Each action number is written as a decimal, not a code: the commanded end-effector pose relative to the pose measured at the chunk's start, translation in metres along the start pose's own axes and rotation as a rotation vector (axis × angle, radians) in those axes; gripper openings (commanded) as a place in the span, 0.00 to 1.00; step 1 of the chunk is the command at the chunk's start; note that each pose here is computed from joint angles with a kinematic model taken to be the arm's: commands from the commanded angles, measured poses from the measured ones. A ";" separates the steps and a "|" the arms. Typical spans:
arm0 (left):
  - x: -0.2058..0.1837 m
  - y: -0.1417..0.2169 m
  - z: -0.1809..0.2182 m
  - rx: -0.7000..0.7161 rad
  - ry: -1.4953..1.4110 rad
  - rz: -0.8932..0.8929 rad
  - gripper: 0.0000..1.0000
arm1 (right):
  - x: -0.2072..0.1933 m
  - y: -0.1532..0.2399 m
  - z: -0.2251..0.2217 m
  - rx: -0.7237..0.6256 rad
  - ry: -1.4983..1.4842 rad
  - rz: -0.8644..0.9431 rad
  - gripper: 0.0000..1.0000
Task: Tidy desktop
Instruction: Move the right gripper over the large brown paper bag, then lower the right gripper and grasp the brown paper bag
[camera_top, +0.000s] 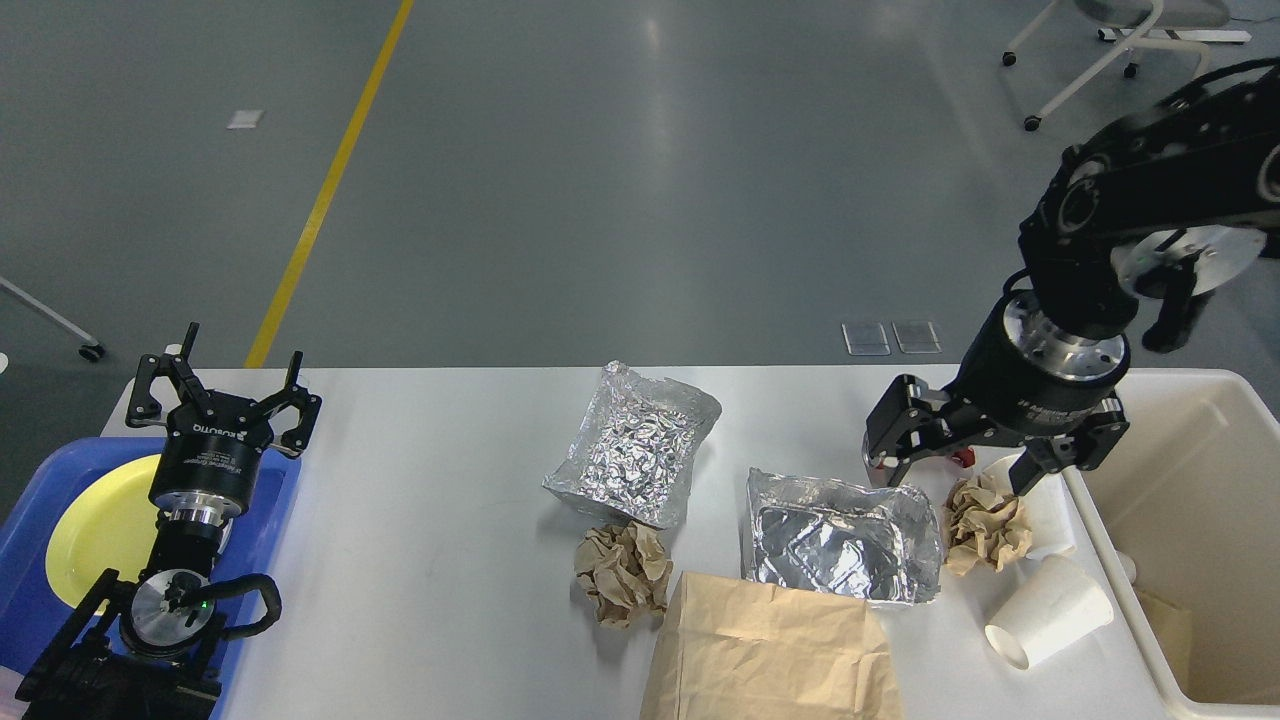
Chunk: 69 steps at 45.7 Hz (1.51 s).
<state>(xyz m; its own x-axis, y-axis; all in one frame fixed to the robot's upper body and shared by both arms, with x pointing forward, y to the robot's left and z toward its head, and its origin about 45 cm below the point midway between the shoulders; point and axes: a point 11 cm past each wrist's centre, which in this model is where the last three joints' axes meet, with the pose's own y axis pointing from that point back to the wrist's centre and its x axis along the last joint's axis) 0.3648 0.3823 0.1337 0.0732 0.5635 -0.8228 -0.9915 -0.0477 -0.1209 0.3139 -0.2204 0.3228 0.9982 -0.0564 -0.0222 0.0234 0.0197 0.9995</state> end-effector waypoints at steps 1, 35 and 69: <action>0.000 0.000 0.000 0.000 0.000 0.000 0.96 | 0.002 -0.025 -0.032 0.069 0.085 -0.026 1.00; 0.000 0.000 0.000 0.001 0.000 -0.002 0.96 | -0.031 -0.161 -0.062 0.032 0.567 0.168 0.98; 0.000 0.001 0.000 0.002 0.000 -0.001 0.96 | -0.074 -0.222 -0.073 0.086 0.893 0.131 0.90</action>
<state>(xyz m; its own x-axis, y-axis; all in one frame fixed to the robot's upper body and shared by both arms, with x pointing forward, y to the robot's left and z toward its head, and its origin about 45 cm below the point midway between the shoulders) 0.3648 0.3822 0.1338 0.0748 0.5633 -0.8229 -0.9914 -0.0466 -0.1220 0.2433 -0.1500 0.1042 0.6766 0.7255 0.1260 -0.0726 -0.1046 0.9919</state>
